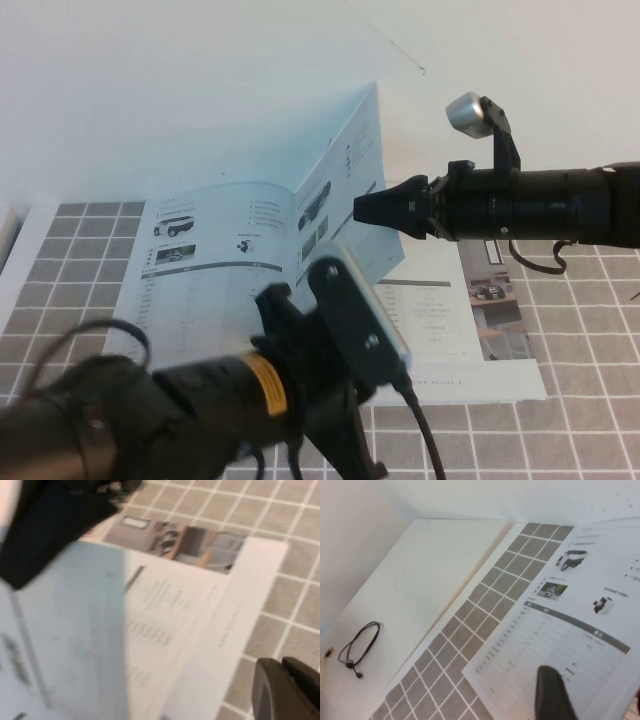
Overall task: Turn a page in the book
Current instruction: Open the closed book
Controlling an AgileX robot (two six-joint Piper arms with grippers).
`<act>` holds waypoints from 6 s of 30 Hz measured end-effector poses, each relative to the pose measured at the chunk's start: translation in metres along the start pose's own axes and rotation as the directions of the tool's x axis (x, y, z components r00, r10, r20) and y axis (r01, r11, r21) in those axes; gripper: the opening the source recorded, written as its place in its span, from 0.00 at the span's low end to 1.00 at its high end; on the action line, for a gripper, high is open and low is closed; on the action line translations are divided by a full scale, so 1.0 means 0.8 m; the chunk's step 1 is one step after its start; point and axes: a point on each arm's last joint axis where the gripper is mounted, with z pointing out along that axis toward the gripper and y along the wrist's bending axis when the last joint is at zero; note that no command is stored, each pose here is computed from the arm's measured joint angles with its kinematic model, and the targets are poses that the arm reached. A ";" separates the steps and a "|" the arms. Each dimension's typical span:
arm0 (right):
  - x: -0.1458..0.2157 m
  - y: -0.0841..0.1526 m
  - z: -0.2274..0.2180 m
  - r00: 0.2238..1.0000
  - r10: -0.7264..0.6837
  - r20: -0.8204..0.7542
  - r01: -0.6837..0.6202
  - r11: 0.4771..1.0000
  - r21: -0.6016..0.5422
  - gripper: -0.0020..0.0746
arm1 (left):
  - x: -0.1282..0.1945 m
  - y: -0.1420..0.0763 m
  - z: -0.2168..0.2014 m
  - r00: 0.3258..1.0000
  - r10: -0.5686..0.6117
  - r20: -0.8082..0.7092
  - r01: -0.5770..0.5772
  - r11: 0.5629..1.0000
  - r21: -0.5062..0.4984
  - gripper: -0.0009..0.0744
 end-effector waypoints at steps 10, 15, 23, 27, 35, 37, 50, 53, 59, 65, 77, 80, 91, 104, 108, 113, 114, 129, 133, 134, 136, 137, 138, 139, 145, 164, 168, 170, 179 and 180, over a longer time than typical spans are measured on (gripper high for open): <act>0.000 0.000 0.000 1.000 0.009 -0.001 -0.009 1.000 -0.004 0.49 | 0.043 -0.025 0.055 0.960 0.263 -0.094 -0.256 0.964 0.078 0.01; 0.000 0.000 0.000 1.000 0.009 -0.001 -0.009 1.000 -0.004 0.49 | 0.046 -0.025 0.057 0.938 0.332 -0.095 -0.324 0.942 0.089 0.01; 0.001 0.000 0.000 1.000 0.003 -0.009 -0.003 1.000 -0.003 0.49 | 0.038 -0.005 0.040 0.993 0.065 -0.095 -0.064 0.998 0.010 0.01; 0.001 0.000 0.000 1.000 0.002 -0.011 -0.002 1.000 -0.002 0.49 | 0.035 0.017 0.027 0.985 0.015 -0.171 -0.002 0.997 0.078 0.01; 0.001 0.000 0.000 1.000 0.003 -0.011 -0.002 1.000 0.002 0.49 | 0.031 0.045 0.011 0.844 0.045 -0.535 0.055 0.984 0.170 0.01; 0.001 0.000 0.000 1.000 0.003 -0.011 -0.002 1.000 0.002 0.49 | 0.037 0.058 0.013 0.782 -0.040 -0.622 0.077 0.997 0.032 0.01; 0.001 -0.001 0.000 1.000 0.009 -0.010 -0.009 1.000 0.008 0.49 | 0.030 0.074 0.014 0.937 -0.342 -0.073 0.284 0.866 -0.411 0.01; 0.001 -0.001 0.000 1.000 0.014 -0.005 -0.014 1.000 0.008 0.49 | 0.041 0.058 0.015 0.886 -0.463 0.032 0.429 0.789 -0.440 0.01; 0.001 -0.001 0.000 1.000 0.014 -0.005 -0.014 1.000 0.010 0.49 | 0.055 0.036 0.018 0.795 -0.602 0.081 0.582 0.717 -0.383 0.01; 0.001 -0.001 0.000 1.000 0.014 -0.005 -0.014 1.000 0.010 0.49 | 0.050 0.008 0.023 0.876 -0.481 -0.025 0.462 0.853 -0.244 0.01; 0.001 -0.001 0.000 1.000 0.014 -0.005 -0.014 1.000 0.010 0.49 | 0.065 0.004 0.019 0.944 0.130 -0.302 -0.176 0.976 -0.132 0.01; 0.001 -0.001 0.000 1.000 0.014 -0.005 -0.014 1.000 0.010 0.49 | 0.079 0.007 0.015 0.848 0.193 -0.494 -0.258 0.964 -0.065 0.01; 0.000 -0.001 0.000 1.000 0.027 -0.003 -0.027 1.000 0.012 0.49 | 0.015 -0.058 0.022 0.946 -0.190 -0.264 0.269 0.912 0.308 0.01; 0.000 -0.001 0.000 0.998 0.060 0.002 -0.060 0.998 0.011 0.49 | 0.019 -0.025 0.078 0.897 -0.442 0.006 0.438 0.886 -0.151 0.01; 0.000 -0.001 0.000 0.998 0.060 0.001 -0.060 0.998 0.005 0.49 | 0.037 -0.025 0.102 0.918 -0.395 0.016 0.387 0.889 -0.246 0.01; 0.000 0.001 0.000 0.998 0.060 -0.001 -0.060 0.998 -0.005 0.49 | 0.048 -0.021 0.114 0.927 -0.373 0.037 0.365 0.874 -0.322 0.01; 0.000 0.001 0.000 0.998 0.060 -0.001 -0.060 0.998 -0.007 0.49 | 0.047 -0.021 0.114 0.927 -0.372 0.043 0.365 0.872 -0.327 0.01; -0.006 0.003 -0.021 0.999 0.046 -0.008 -0.047 0.989 -0.139 0.49 | 0.040 0.000 0.111 0.949 -0.294 0.115 0.315 0.853 -0.417 0.01; -0.017 -0.008 -0.044 0.999 -0.034 -0.002 0.034 0.998 -0.049 0.47 | 0.040 0.000 0.111 0.953 -0.279 0.115 0.302 0.858 -0.416 0.01; -0.018 -0.010 -0.049 0.998 -0.056 -0.011 0.056 0.998 -0.020 0.45 | 0.040 0.000 0.111 0.954 -0.277 0.114 0.299 0.859 -0.416 0.01; -0.021 -0.016 -0.058 0.994 -0.102 -0.036 0.104 0.993 0.055 0.34 | 0.039 0.000 0.111 0.956 -0.271 0.113 0.293 0.861 -0.416 0.01; -0.020 -0.020 -0.060 0.992 -0.112 -0.050 0.116 0.989 0.090 0.28 | 0.039 0.000 0.111 0.957 -0.268 0.112 0.290 0.862 -0.416 0.01; -0.019 -0.025 -0.062 0.991 -0.117 -0.069 0.126 0.984 0.128 0.18 | 0.039 0.000 0.111 0.958 -0.264 0.110 0.286 0.863 -0.416 0.01; -0.017 -0.029 -0.063 0.989 -0.115 -0.089 0.128 0.978 0.162 0.13 | 0.039 0.000 0.111 0.959 -0.263 0.109 0.284 0.864 -0.416 0.01; 0.009 -0.045 -0.040 0.977 -0.061 -0.205 0.109 0.967 0.231 0.04 | 0.039 0.000 0.111 0.963 -0.250 0.103 0.270 0.867 -0.419 0.01; 0.078 -0.089 -0.007 0.881 0.084 -0.466 0.098 0.930 0.353 0.02 | 0.104 0.112 0.083 0.942 -0.260 -0.212 0.037 0.710 -0.703 0.01; 0.079 -0.089 -0.007 0.879 0.083 -0.470 0.100 0.931 0.352 0.02 | 0.129 0.134 0.073 0.888 -0.389 -0.244 0.096 0.678 -0.729 0.01; 0.079 -0.089 -0.007 0.879 0.085 -0.469 0.098 0.930 0.353 0.02 | 0.134 0.136 0.073 0.873 -0.419 -0.250 0.120 0.682 -0.721 0.01; 0.057 -0.079 0.009 0.964 0.028 -0.266 0.050 0.958 0.283 0.02 | 0.113 0.127 0.068 0.889 -0.409 -0.206 0.210 0.763 -0.611 0.01; 0.055 -0.077 0.012 0.970 0.023 -0.243 0.045 0.962 0.269 0.02 | 0.105 0.129 0.062 0.901 -0.392 -0.185 0.208 0.766 -0.609 0.01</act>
